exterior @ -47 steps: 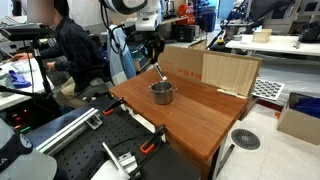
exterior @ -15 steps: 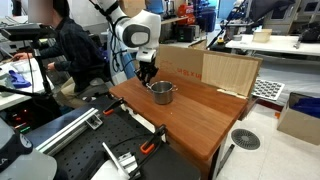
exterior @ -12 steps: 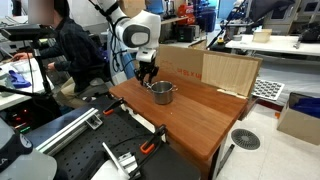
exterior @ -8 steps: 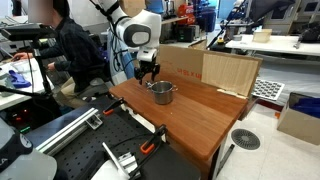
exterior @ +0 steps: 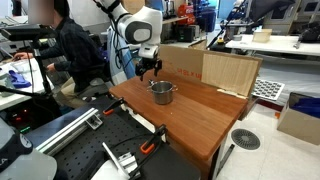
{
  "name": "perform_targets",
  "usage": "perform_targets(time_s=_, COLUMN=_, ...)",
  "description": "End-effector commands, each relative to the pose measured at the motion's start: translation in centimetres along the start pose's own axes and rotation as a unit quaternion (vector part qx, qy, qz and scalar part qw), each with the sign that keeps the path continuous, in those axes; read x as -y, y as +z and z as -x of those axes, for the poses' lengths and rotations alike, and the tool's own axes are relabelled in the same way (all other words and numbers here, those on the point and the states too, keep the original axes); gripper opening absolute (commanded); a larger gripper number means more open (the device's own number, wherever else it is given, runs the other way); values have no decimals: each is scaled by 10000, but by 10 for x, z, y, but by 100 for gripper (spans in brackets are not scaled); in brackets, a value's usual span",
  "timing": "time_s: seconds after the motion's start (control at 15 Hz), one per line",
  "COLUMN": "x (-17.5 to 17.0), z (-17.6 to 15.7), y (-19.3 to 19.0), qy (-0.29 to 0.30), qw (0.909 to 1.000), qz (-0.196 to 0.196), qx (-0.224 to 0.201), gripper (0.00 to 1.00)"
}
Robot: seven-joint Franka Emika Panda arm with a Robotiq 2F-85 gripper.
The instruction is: Remove the black marker from the silver pot
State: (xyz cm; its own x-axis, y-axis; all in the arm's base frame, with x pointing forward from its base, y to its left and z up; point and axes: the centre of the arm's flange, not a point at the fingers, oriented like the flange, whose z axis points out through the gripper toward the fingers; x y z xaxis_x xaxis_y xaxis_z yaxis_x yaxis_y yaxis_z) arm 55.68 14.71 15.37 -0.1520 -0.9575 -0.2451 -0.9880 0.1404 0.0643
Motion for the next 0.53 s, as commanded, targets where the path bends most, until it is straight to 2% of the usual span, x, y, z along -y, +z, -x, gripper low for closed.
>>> perform_targets(time_s=0.0, x=1, z=6, y=-15, qy=73, qw=9999, qz=-121, qx=22, gripper=100)
perform_targets(time_s=0.27, x=-1, z=22, y=-50, qy=-36, qw=9993, qz=-377, qx=-76, gripper=100)
perform_targets(time_s=0.47, x=-10, z=42, y=-93, qy=-228, qw=9969, qz=-724, qx=-181, gripper=100)
